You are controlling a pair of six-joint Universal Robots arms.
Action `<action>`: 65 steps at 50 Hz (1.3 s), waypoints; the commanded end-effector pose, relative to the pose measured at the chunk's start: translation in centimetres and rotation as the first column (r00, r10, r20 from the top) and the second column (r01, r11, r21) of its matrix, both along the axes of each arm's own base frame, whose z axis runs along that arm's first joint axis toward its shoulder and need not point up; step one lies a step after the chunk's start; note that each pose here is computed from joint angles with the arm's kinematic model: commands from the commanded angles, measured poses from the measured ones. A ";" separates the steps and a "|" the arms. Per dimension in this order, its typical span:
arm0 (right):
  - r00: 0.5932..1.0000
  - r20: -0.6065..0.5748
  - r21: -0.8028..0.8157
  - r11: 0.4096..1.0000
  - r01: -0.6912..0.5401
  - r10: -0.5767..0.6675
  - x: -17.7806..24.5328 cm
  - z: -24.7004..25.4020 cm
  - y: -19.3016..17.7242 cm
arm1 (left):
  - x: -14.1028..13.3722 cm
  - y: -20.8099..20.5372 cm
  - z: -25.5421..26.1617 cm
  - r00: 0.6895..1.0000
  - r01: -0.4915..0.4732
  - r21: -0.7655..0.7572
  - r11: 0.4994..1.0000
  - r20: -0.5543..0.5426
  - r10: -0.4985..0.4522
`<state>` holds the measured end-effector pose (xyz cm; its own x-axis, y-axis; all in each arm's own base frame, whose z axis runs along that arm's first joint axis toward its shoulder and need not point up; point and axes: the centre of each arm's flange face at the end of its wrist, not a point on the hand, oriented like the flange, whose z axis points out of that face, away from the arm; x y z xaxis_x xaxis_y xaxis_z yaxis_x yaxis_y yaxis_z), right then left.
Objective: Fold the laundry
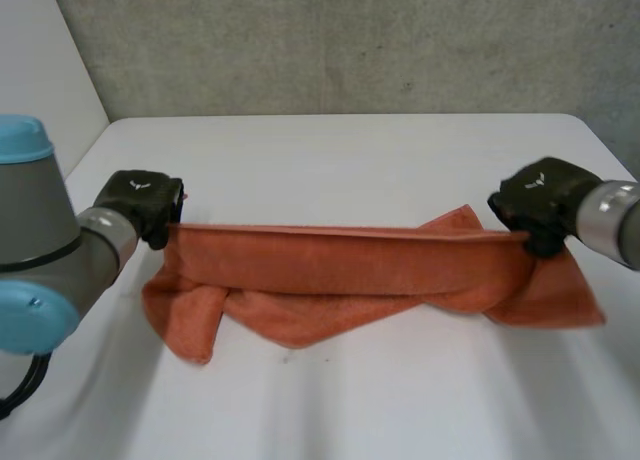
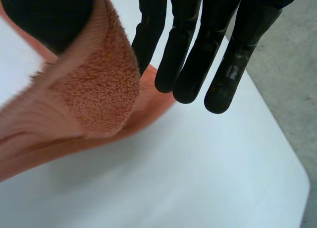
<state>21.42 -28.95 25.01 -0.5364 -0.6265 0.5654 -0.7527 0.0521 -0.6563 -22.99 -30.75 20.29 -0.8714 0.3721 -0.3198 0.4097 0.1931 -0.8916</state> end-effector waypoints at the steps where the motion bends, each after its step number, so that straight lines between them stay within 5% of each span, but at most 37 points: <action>1: 0.998 0.042 -0.297 0.953 0.054 -0.043 2.9 1.0 -6.1 | -1.9 -6.0 4.9 0.994 -0.014 -0.345 0.938 -0.107 -0.024; 2: 0.996 0.081 -0.406 0.911 0.076 -0.047 3.5 2.9 -7.4 | -1.9 -6.1 4.9 0.994 -0.015 -0.346 0.938 -0.107 -0.024; 3: 0.990 0.136 -0.534 0.838 0.111 -0.044 3.9 5.7 -8.6 | -2.3 -7.2 7.6 0.988 -0.030 -0.482 0.876 -0.149 -0.048; 4: 0.990 0.136 -0.535 0.837 0.111 -0.044 3.9 5.7 -8.6 | -2.6 -7.8 10.3 0.980 -0.042 -0.604 0.796 -0.181 -0.086; 5: 0.980 0.199 -0.638 0.756 0.144 -0.019 4.2 8.4 -9.3 | -2.6 -7.8 10.3 0.980 -0.042 -0.605 0.795 -0.181 -0.087; 6: 0.964 0.264 -0.718 0.671 0.183 0.020 4.4 10.9 -9.5 | -2.8 -7.9 13.2 0.970 -0.054 -0.719 0.693 -0.202 -0.134; 7: 0.964 0.265 -0.719 0.670 0.184 0.020 4.4 10.9 -9.5 | -2.9 -7.4 16.3 0.960 -0.068 -0.810 0.582 -0.212 -0.183; 8: 0.944 0.323 -0.773 0.594 0.223 0.066 4.3 13.0 -9.3 | -2.9 -7.4 16.3 0.960 -0.068 -0.811 0.581 -0.212 -0.184; 9: 0.924 0.365 -0.814 0.522 0.255 0.117 4.2 14.9 -8.7 | -2.7 -6.8 18.8 0.951 -0.095 -0.873 0.478 -0.221 -0.215; 10: 0.924 0.365 -0.814 0.521 0.255 0.118 4.2 14.9 -8.7 | -2.7 -6.8 18.8 0.951 -0.095 -0.874 0.477 -0.221 -0.215; 12: 0.904 0.400 -0.836 0.464 0.292 0.152 3.7 16.3 -8.1 | -2.5 -5.6 21.1 0.940 -0.126 -0.921 0.368 -0.229 -0.252; 13: 0.888 0.423 -0.842 0.439 0.313 0.178 3.4 17.0 -7.4 | -2.5 -5.6 21.1 0.940 -0.126 -0.921 0.368 -0.229 -0.252; 16: 0.887 0.431 -0.822 0.479 0.309 0.168 2.9 16.2 -6.4 | -2.1 -5.4 20.1 0.943 -0.120 -0.906 0.406 -0.232 -0.239; 20: 0.901 0.416 -0.763 0.586 0.272 0.123 2.9 12.9 -6.2 | -0.8 -5.7 16.0 0.957 -0.103 -0.839 0.534 -0.230 -0.177; 21: 0.910 0.402 -0.730 0.636 0.250 0.104 2.8 11.2 -6.1 | -0.8 -5.7 16.0 0.957 -0.103 -0.839 0.534 -0.230 -0.176; 25: 0.934 0.348 -0.598 0.787 0.156 0.079 3.0 5.5 -4.7 | 0.2 -5.3 10.6 0.968 -0.086 -0.742 0.664 -0.220 -0.121; 34: 0.952 0.292 -0.350 0.936 0.018 0.091 3.0 -3.2 -2.0 | 0.9 -2.6 -0.2 0.985 -0.033 -0.486 0.873 -0.165 -0.055; 38: 0.957 0.289 -0.165 0.986 0.037 0.012 2.2 -8.1 -1.8 | 0.8 -1.6 -3.1 0.989 -0.012 -0.379 0.925 -0.141 -0.046; 47: 0.905 0.392 0.040 0.986 0.165 -0.167 -0.7 -9.8 -2.5 | 1.5 -0.3 -4.8 0.993 -0.013 -0.255 0.967 -0.115 -0.017; 50: 0.844 0.466 0.109 0.963 0.245 -0.267 -2.2 -9.8 -3.4 | 1.6 -0.4 -4.7 0.993 -0.017 -0.252 0.968 -0.117 -0.013; 52: 0.763 0.532 0.186 0.930 0.318 -0.368 -3.9 -10.0 -4.2 | 1.7 -0.4 -4.6 0.993 -0.020 -0.254 0.967 -0.118 -0.010; 55: 0.724 0.558 0.216 0.913 0.346 -0.406 -4.6 -10.0 -4.5 | 1.9 -0.5 -4.6 0.993 -0.025 -0.252 0.967 -0.119 -0.005; 57: 0.662 0.587 0.265 0.883 0.386 -0.466 -5.9 -10.2 -4.9 | 1.9 -0.5 -4.6 0.993 -0.023 -0.249 0.968 -0.117 -0.007; 60: 0.627 0.593 0.312 0.862 0.399 -0.505 -6.8 -10.6 -4.8 | 1.9 -0.5 -5.0 0.994 -0.023 -0.238 0.971 -0.113 -0.004; 65: 0.636 0.606 0.356 0.878 0.321 -0.478 -7.1 -11.2 -4.2 | 1.9 -0.7 -5.4 0.993 -0.023 -0.228 0.973 -0.115 -0.004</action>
<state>14.90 -33.69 14.46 -0.9609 -0.2635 -0.0847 -0.0262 0.3913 -0.9199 -21.07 -31.26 15.36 -0.9102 0.2875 -0.2983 0.3028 -0.0297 -0.9526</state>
